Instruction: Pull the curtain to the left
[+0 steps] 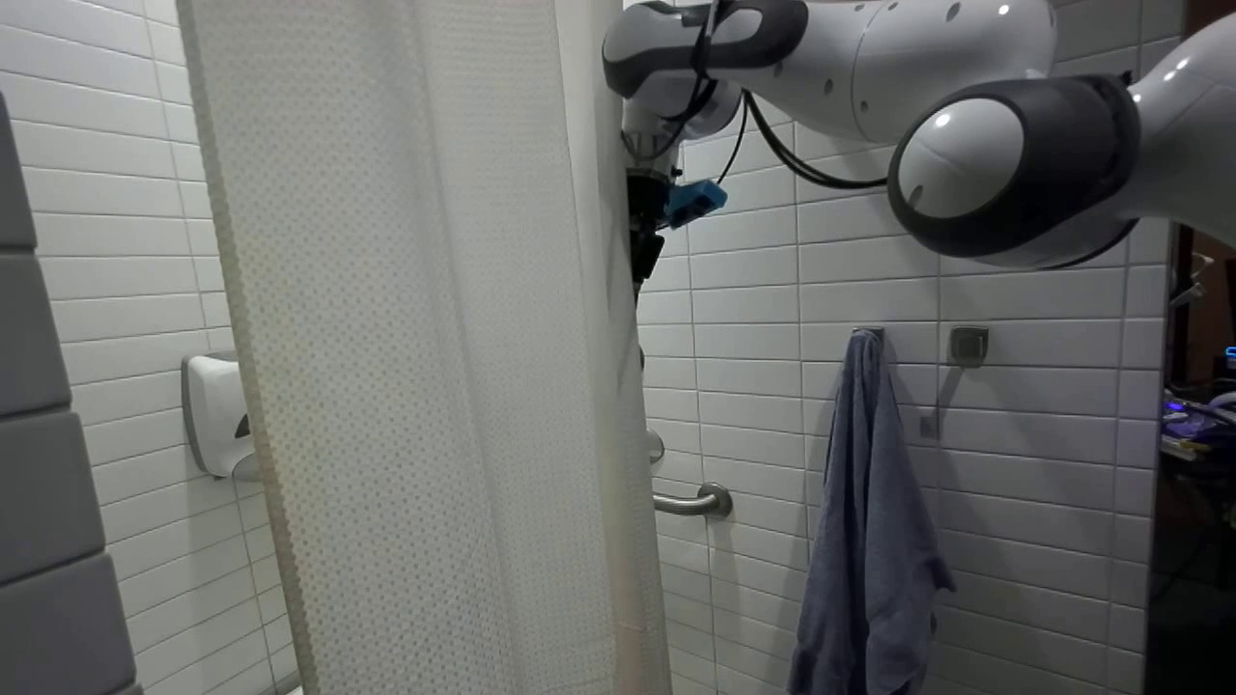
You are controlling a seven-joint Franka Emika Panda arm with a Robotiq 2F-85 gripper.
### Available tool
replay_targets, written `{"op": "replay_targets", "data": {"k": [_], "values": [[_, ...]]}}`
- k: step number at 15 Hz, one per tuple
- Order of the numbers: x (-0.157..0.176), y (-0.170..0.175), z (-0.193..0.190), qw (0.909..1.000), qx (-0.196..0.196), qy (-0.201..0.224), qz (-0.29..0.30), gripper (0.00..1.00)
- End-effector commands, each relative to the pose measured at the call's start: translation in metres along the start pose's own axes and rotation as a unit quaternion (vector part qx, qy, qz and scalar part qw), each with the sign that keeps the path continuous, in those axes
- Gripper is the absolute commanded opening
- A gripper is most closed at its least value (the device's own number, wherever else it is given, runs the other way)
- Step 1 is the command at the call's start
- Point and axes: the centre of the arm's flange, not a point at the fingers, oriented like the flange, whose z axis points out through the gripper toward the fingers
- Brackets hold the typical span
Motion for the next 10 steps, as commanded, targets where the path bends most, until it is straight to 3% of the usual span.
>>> {"op": "replay_targets", "data": {"k": [1,10], "values": [[0.0181,0.0693,-0.0177,0.9983,0.036,-0.042,-0.016,0.01],[0.013,0.0665,-0.0193,0.996,0.046,-0.067,-0.037,0.01]]}}
